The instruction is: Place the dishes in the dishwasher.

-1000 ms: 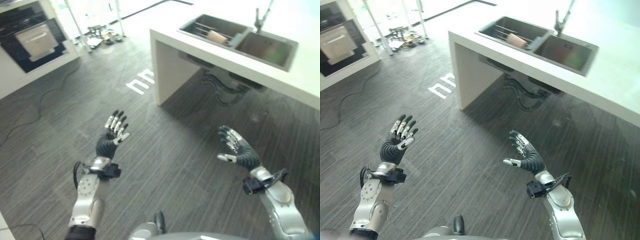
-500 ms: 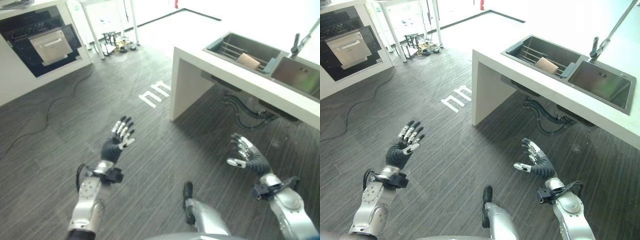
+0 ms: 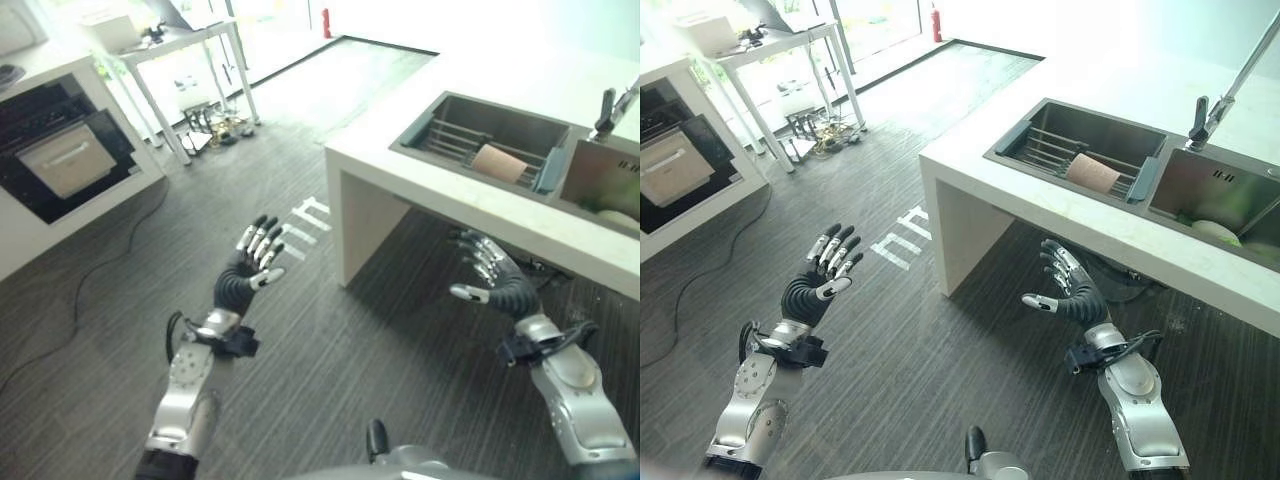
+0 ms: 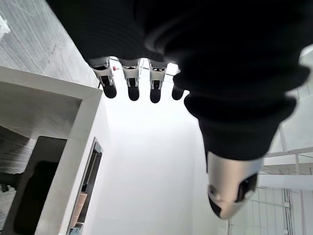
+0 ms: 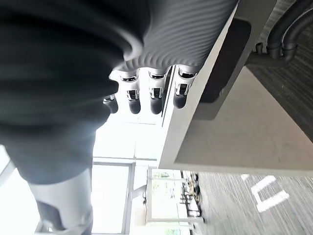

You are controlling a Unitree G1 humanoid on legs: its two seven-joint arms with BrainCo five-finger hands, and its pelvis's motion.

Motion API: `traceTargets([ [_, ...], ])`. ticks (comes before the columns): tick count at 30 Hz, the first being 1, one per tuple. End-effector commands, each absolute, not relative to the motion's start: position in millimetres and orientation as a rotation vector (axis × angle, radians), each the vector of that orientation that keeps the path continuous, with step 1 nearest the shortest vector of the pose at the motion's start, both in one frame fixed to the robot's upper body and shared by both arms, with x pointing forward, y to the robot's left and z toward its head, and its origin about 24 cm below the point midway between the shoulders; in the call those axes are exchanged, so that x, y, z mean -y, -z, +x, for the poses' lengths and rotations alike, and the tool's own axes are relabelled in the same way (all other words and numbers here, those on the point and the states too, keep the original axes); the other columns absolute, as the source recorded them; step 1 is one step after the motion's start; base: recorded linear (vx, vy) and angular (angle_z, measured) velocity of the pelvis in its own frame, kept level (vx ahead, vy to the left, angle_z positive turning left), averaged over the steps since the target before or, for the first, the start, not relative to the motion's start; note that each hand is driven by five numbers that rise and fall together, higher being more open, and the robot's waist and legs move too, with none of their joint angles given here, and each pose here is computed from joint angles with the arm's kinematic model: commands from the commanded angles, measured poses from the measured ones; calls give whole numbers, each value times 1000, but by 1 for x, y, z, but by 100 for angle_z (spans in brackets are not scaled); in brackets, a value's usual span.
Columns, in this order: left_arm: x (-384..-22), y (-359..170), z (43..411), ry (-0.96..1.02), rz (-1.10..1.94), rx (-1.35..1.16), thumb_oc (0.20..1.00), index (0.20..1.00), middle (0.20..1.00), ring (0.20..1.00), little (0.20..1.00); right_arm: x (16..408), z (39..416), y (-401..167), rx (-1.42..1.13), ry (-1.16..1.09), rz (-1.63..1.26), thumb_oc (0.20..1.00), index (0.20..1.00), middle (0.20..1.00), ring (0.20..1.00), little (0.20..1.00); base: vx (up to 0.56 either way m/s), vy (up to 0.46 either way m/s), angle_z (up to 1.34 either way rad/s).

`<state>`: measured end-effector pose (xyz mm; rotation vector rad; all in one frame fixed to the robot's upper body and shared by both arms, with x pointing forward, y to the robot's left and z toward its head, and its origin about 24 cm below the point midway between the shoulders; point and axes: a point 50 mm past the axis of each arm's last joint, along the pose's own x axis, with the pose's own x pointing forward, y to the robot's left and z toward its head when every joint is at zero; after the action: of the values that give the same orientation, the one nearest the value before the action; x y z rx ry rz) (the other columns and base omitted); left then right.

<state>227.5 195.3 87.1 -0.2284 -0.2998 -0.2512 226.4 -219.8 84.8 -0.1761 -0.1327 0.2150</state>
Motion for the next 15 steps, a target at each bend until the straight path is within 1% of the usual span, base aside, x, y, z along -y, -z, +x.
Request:
traceTargets([
  [1, -213, -129, 216, 218, -119, 594, 1000, 1000, 1000, 1000, 1000, 218, 223, -128, 383, -287, -160, 1000, 1000, 1000, 1000, 1000, 178, -296, -67],
  [3, -210, -147, 214, 226, -111, 709, 1000, 1000, 1000, 1000, 1000, 218, 221, -147, 482, -288, -145, 1000, 1000, 1000, 1000, 1000, 180, -195, -59],
  [6, -208, -161, 215, 245, -79, 773, 1000, 1000, 1000, 1000, 1000, 215, 223, -161, 543, -304, -109, 1000, 1000, 1000, 1000, 1000, 267, 23, -38],
  [9, -206, -159, 218, 231, -84, 744, 1000, 1000, 1000, 1000, 1000, 210, 223, -160, 538, -315, -124, 1000, 1000, 1000, 1000, 1000, 269, 94, -45],
  [11, -204, -151, 219, 223, -113, 704, 1000, 1000, 1000, 1000, 1000, 206, 223, -159, 528, -326, -130, 1000, 1000, 1000, 1000, 1000, 438, 170, -73],
  [13, -204, -150, 216, 220, -99, 704, 1000, 1000, 1000, 1000, 1000, 206, 221, -161, 532, -343, -131, 1000, 1000, 1000, 1000, 1000, 331, 171, -101],
  [15, -206, -152, 216, 226, -75, 712, 1000, 1000, 1000, 1000, 1000, 209, 218, -163, 542, -350, -127, 1000, 1000, 1000, 1000, 1000, 436, 333, -122],
])
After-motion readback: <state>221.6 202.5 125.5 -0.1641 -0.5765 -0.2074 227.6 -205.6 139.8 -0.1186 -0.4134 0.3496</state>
